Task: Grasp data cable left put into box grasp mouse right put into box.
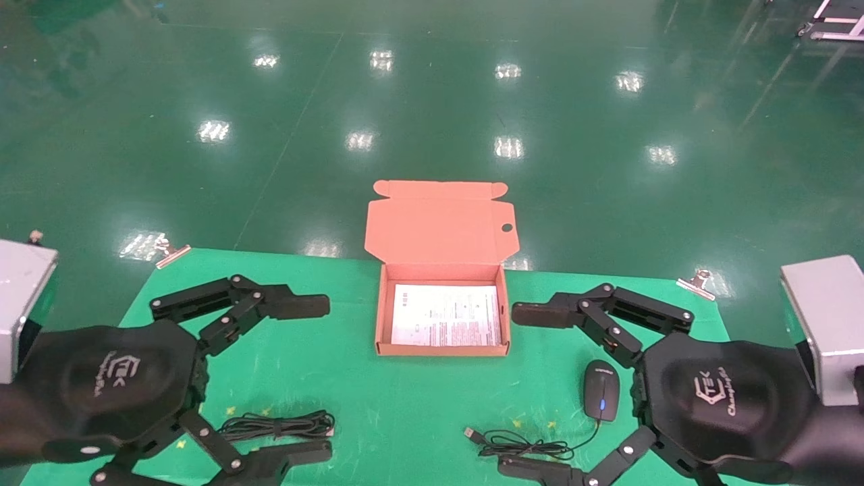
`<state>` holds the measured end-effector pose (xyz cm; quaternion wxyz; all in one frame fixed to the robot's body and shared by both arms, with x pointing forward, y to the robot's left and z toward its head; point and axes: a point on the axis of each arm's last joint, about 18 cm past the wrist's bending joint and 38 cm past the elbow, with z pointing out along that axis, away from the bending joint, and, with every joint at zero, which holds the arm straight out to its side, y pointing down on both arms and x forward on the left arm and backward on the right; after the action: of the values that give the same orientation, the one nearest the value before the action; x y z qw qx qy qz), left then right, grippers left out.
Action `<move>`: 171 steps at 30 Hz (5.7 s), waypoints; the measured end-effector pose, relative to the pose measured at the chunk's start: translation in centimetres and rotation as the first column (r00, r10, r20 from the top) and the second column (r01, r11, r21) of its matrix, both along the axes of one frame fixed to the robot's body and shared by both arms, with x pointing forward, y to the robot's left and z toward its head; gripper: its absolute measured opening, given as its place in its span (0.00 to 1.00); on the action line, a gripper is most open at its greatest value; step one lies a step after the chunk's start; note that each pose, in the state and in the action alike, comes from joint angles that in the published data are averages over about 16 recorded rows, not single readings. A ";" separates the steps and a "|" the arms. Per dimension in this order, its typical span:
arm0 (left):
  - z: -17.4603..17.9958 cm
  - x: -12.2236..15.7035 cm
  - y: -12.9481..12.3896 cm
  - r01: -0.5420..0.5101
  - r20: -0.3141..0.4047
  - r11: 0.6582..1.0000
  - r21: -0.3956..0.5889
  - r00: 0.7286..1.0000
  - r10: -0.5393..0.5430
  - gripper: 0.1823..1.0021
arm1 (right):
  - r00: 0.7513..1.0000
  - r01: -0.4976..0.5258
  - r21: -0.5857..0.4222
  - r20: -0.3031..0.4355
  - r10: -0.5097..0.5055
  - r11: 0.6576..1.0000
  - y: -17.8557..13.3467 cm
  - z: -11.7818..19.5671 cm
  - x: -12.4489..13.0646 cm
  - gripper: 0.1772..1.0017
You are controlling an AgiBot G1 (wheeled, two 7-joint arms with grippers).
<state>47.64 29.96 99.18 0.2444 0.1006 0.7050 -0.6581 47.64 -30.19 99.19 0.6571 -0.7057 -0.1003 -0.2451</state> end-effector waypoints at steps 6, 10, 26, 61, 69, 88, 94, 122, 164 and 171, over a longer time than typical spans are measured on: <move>0.0 0.0 0.0 0.000 0.000 1.000 0.000 1.000 0.000 1.00 | 1.000 0.000 0.000 0.000 0.000 1.000 0.0 0.0 0.0 1.00; 0.0 0.0 0.0 0.000 0.000 1.000 0.000 1.000 0.000 1.00 | 1.000 0.000 0.000 0.000 0.000 1.000 0.0 0.0 0.0 1.00; 0.0 0.7 -0.5 -0.018 0.003 0.997 0.070 1.000 0.018 1.00 | 0.999 0.026 -0.074 0.022 -0.025 0.997 -0.2 -0.4 0.1 1.00; -7.9 13.3 -3.2 -0.398 0.315 0.426 0.812 0.914 0.255 1.00 | 0.890 0.445 -0.841 0.452 -0.054 0.307 -3.4 -9.2 11.7 1.00; -11.0 16.2 -2.7 -0.421 0.287 0.361 0.832 0.884 0.369 1.00 | 0.866 0.499 -0.817 0.481 -0.134 0.289 -3.0 -12.2 13.7 1.00; -14.3 21.8 -0.7 -0.410 0.147 0.370 0.834 0.811 0.566 1.00 | 0.856 0.512 -0.783 0.429 -0.289 0.353 0.1 -16.3 17.4 1.00; -14.8 22.7 -0.1 -0.413 0.134 0.369 0.833 0.797 0.589 1.00 | 0.858 0.509 -0.783 0.431 -0.280 0.357 1.0 -17.2 18.7 1.00; -14.9 24.1 1.2 -0.448 0.183 0.326 0.833 0.778 0.601 0.94 | 0.860 0.509 -0.779 0.448 -0.243 0.366 2.8 -19.0 20.8 0.95; -13.3 23.8 1.6 -0.459 0.209 0.348 0.817 0.800 0.563 0.10 | 0.844 0.535 -0.750 0.458 -0.278 0.388 1.8 -17.0 20.3 0.08; -8.8 23.6 1.8 -0.528 0.314 0.383 0.758 0.809 0.496 0.09 | 0.777 0.629 -0.662 0.518 -0.358 0.407 -0.7 -11.8 19.2 0.05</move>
<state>71.21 31.81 90.42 0.3716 -0.0094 0.9171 -0.1442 66.87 -30.88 87.35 0.1332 -0.8750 -0.0813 -0.4583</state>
